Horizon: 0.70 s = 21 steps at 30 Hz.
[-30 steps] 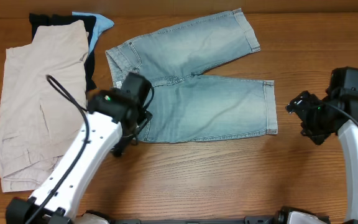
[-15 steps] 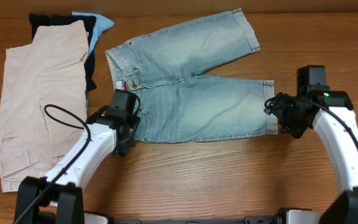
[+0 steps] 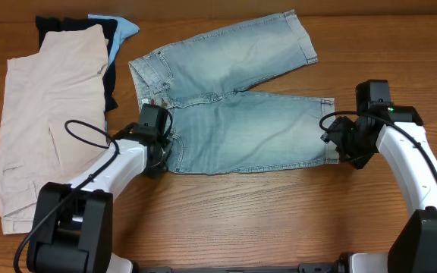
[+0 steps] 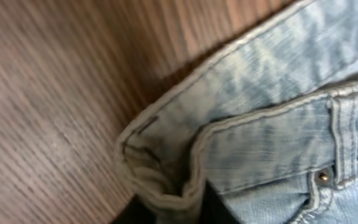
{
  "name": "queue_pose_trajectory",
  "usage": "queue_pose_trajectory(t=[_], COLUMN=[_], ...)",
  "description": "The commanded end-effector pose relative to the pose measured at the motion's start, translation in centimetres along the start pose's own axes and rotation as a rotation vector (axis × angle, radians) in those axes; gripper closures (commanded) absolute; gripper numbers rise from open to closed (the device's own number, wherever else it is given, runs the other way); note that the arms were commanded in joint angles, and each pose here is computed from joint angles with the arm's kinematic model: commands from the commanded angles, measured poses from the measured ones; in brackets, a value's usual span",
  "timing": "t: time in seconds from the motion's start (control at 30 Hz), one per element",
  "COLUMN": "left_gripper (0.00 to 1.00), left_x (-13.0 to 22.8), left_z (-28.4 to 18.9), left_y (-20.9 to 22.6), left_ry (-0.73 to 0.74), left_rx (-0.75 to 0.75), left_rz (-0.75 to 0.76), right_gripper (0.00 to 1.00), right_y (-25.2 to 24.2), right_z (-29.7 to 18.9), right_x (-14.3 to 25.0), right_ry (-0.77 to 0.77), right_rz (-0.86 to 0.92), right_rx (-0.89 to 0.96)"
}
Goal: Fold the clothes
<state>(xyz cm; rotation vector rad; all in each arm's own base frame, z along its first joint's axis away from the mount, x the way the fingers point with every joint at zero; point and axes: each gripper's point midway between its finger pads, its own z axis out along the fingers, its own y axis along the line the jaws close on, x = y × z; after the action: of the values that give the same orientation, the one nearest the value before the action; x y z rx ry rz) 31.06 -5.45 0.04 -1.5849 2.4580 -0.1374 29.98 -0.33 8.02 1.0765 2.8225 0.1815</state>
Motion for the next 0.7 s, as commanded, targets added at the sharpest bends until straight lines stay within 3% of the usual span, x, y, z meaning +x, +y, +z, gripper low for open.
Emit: queue_pose_trajectory(t=[0.0,0.43,0.67], left_gripper=[0.96,0.96,0.96], left_x=[1.4,1.3,1.3], left_z=[2.1,2.1,2.1], left_y=[3.4,3.5,3.4], left_ry=[0.064,0.066,0.067], left_rx=[-0.125,-0.122,-0.12], left_rz=[0.032,0.189,0.207], right_gripper=[0.34,0.38,0.48], right_y=[-0.4,-1.1,-0.5], right_z=[0.4,4.3,5.1], right_x=[0.3,1.2,0.2], right_ry=[0.003,-0.02,-0.072], right_rz=[0.017,0.027,0.021], right_rx=[0.019,-0.002,-0.031])
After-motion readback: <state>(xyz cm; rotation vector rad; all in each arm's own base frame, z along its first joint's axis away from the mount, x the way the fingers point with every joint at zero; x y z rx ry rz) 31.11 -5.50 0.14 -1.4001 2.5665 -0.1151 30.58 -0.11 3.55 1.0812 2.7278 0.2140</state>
